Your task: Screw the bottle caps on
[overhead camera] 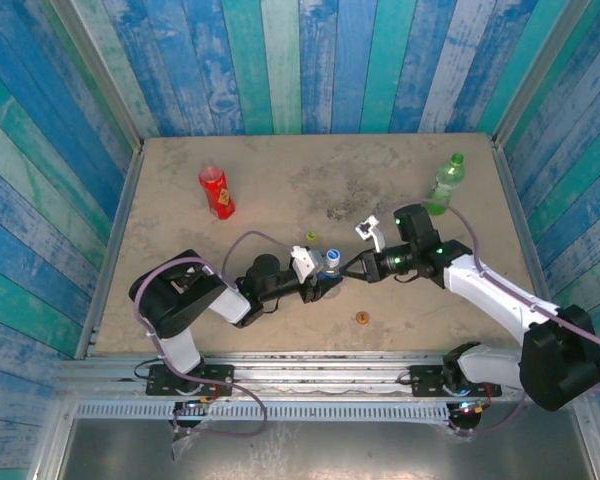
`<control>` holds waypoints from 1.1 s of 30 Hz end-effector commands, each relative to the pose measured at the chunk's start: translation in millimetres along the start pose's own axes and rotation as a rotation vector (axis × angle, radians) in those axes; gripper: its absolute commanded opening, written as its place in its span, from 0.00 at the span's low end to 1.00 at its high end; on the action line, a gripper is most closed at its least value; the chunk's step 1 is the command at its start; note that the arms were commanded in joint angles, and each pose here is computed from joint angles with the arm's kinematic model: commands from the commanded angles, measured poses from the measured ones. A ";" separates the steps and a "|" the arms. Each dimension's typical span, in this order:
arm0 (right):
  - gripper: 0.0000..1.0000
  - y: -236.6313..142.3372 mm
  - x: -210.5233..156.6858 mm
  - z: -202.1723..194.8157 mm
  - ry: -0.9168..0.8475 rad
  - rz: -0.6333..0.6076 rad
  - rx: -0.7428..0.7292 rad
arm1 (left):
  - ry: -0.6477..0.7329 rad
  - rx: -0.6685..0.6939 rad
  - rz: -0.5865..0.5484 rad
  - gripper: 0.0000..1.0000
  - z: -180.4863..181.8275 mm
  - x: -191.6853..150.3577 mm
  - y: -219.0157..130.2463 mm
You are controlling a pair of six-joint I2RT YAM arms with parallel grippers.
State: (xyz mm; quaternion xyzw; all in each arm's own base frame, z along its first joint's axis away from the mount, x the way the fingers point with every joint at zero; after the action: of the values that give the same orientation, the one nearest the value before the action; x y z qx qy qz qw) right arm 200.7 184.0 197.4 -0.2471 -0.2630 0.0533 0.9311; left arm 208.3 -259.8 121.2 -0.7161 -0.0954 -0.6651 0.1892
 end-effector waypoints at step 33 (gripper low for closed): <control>0.46 -28.2 34.6 79.5 -1.012 -0.039 0.251 | 0.087 -0.351 -0.079 0.55 -36.8 75.7 -24.8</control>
State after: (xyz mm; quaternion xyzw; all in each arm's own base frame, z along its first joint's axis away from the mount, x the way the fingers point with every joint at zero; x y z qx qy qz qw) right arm 196.7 203.7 286.0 -0.0962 -0.6859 0.1599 0.7033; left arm 176.2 -263.0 182.5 -0.7199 0.0092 -0.6914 0.0605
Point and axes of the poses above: each hand's point on the last joint's axis, 136 mm out from that joint toward the fingers, its own y axis out along the fingers, its own z axis along the line the jaws close on, x = y × z, the point moved 8 cm from there along -y, back along the fingers
